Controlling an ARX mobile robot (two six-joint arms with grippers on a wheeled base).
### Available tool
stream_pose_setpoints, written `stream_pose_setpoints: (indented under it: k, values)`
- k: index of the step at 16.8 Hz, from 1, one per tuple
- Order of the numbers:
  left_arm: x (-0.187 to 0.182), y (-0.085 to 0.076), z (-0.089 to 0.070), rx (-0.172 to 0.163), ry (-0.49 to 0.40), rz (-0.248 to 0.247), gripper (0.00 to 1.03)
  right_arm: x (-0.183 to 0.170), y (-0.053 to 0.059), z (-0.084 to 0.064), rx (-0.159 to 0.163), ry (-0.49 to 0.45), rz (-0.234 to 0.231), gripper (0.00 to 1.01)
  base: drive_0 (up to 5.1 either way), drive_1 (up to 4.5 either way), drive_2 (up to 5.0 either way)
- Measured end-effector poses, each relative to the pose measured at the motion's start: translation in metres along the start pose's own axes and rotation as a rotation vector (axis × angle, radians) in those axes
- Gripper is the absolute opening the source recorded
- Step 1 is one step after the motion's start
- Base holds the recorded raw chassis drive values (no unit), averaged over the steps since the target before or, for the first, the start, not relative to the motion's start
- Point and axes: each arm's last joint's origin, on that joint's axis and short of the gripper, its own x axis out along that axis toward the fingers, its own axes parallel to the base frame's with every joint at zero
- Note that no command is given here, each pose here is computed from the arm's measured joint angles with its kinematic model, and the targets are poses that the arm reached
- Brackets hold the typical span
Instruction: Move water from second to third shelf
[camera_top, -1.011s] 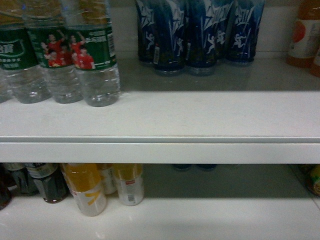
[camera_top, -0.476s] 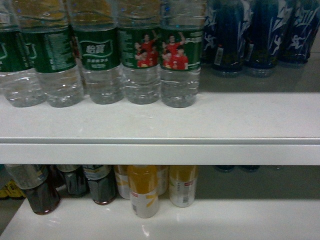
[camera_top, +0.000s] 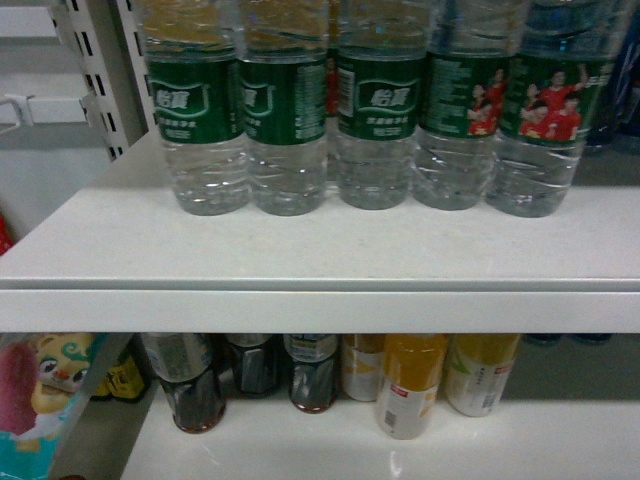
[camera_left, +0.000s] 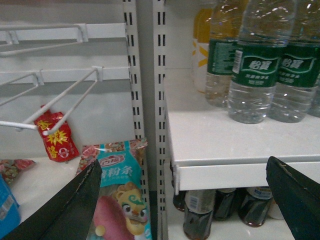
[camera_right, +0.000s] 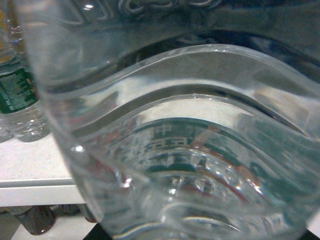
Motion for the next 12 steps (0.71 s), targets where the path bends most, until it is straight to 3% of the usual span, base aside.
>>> stream_pose_setpoints:
  k: [4,7,12]
  values:
    - [0.0000,0.0000,0.0001,0.000,-0.001,0.000,0.98,0.0000,0.0000,0.0001,0.000,-0.002,0.000,0.39,-5.0,2.47,2.5]
    - [0.0000,0.0001,0.0000,0.000,0.000,0.004,0.98,0.0000,0.0009,0.0006,0.000,-0.005,0.024,0.39,0.0,0.00,0.0]
    - [0.0000,-0.0001,0.0000,0.000,0.000,0.000,0.98,0.0000,0.0000,0.0000,0.000,0.000,0.000,0.39,0.0,0.00,0.0]
